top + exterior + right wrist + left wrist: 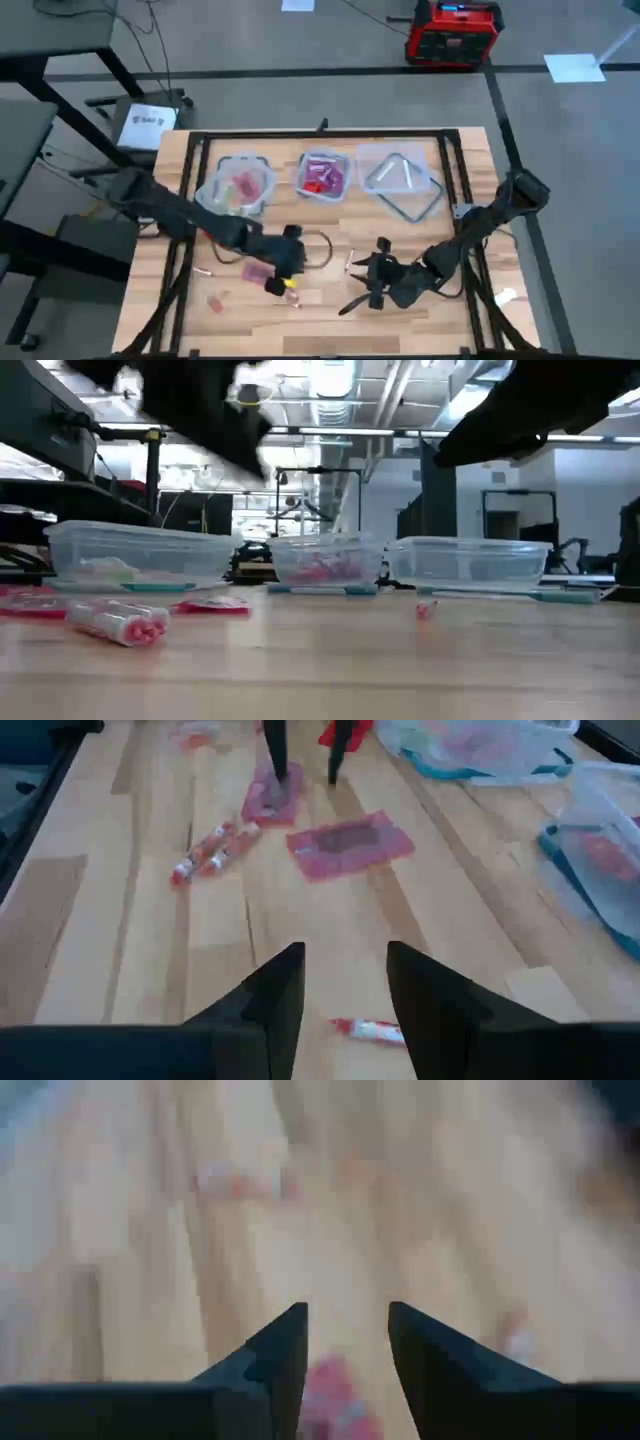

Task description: Sort candy

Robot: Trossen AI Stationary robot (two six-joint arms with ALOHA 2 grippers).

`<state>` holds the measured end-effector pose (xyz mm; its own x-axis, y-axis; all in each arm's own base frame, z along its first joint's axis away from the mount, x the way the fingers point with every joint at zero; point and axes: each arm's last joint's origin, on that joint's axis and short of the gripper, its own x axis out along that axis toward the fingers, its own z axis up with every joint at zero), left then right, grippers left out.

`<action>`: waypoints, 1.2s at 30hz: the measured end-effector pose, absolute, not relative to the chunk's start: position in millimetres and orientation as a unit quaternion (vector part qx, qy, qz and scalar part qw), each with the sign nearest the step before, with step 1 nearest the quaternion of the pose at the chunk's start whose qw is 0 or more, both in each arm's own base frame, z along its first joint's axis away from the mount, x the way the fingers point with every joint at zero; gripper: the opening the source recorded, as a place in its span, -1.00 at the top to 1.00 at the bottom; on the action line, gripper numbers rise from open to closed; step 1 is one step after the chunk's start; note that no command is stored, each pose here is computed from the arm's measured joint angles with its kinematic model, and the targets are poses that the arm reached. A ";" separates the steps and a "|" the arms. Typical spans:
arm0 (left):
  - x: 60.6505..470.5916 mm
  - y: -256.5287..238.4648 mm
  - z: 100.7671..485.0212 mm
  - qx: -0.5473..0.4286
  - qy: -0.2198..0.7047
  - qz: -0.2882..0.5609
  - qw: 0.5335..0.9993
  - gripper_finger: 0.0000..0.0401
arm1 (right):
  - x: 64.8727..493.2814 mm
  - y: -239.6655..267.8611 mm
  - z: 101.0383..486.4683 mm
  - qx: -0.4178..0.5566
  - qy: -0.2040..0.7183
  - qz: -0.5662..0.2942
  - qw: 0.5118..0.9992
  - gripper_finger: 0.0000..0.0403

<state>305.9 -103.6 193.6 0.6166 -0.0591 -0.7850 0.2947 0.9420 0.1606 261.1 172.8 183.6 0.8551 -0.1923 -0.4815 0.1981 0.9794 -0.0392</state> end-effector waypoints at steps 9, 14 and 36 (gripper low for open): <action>305.3 -99.4 152.9 0.293 0.509 -0.110 0.802 0.38 | 261.1 172.8 183.5 0.006 0.249 -0.101 0.963 0.34; 309.0 -97.9 143.2 0.325 0.516 -0.118 0.783 0.38 | 261.1 172.8 183.6 0.006 0.249 -0.101 0.963 0.34; 311.2 -104.4 188.1 0.231 0.492 -0.021 0.839 1.00 | 261.2 173.0 183.8 0.007 0.249 -0.099 0.963 0.34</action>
<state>311.2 -104.4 188.1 0.5145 0.1930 -0.8355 0.2624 0.8922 0.3677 261.2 173.0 183.8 0.8559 -0.1877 -0.4818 0.1948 0.9802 -0.0358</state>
